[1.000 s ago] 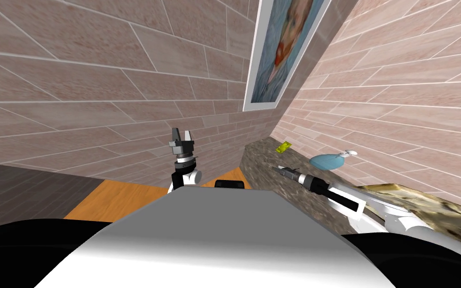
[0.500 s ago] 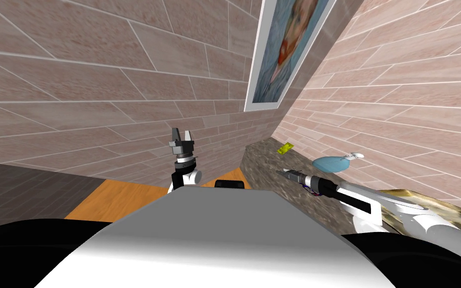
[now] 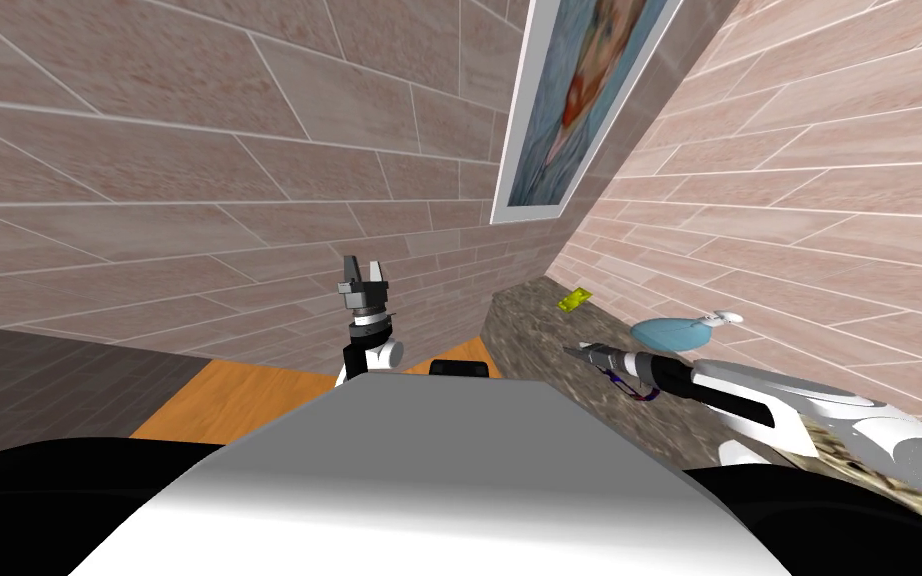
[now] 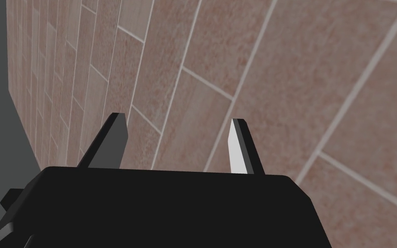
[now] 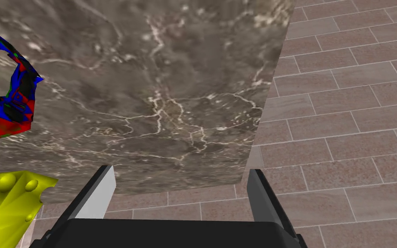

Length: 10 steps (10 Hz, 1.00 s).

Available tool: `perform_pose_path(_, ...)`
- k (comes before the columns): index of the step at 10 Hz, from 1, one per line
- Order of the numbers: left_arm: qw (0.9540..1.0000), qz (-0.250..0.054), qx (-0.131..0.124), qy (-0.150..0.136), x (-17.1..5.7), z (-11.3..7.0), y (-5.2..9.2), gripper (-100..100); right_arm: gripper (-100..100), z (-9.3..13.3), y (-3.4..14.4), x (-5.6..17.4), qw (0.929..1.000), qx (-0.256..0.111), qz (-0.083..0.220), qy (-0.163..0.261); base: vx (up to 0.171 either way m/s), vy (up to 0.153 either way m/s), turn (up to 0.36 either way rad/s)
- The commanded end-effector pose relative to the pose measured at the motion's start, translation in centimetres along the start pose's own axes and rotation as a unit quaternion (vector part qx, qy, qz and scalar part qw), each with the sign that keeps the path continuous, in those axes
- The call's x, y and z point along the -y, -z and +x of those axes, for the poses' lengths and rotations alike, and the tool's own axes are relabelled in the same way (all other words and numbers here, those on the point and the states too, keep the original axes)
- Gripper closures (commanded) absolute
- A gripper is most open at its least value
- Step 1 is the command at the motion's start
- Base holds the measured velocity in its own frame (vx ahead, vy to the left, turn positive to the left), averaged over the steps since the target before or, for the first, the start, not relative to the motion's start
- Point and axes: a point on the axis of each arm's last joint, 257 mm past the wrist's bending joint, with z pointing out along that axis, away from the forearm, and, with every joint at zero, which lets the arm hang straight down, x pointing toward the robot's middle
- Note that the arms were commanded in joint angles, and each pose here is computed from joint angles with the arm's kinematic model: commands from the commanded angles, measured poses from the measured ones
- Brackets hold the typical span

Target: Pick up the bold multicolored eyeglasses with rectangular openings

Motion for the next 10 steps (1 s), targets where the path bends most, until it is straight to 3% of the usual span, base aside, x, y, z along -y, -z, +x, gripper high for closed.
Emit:
perform_pose_path(1, 1.0, 0.0, 0.0, 0.0, 0.0, 0.0, 0.0, 0, -100, 1.3, 0.8, 1.8, 0.9992, -0.033, 0.018, 0.016, 0.025, -0.006, 0.031)
perform_pose_path(2, 1.0, 0.0, 0.0, 0.0, 0.0, 0.0, 0.0, 0, -100, 1.2, 0.9, 1.8, 0.9991, -0.034, 0.018, 0.017, 0.022, -0.006, 0.016)
perform_pose_path(4, 1.0, 0.0, 0.0, 0.0, 0.0, 0.0, 0.0, 0, -100, 3.3, 2.6, 4.3, 0.9951, -0.082, 0.042, 0.035, 0.028, -0.009, 0.032)
perform_pose_path(5, 1.0, 0.0, 0.0, 0.0, 0.0, 0.0, 0.0, 0, -100, 3.1, 2.7, 4.4, 0.9947, -0.085, 0.043, 0.04, 0.023, -0.013, 0.014)
perform_pose_path(8, 1.0, 0.0, 0.0, 0.0, 0.0, 0.0, 0.0, 0, -100, 6.0, 5.3, 6.8, 0.9849, -0.149, 0.066, 0.059, 0.018, -0.011, 0.017)
perform_pose_path(9, 1.0, 0.0, 0.0, 0.0, 0.0, 0.0, 0.0, 0, -100, 6.0, 5.3, 6.8, 0.9849, -0.149, 0.066, 0.059, 0.012, -0.008, 0.004)
perform_pose_path(10, 1.0, 0.0, 0.0, 0.0, 0.0, 0.0, 0.0, 0, -100, 7.9, 6.4, 7.3, 0.9797, -0.178, 0.07, 0.06, 0.011, -0.008, 0.016)
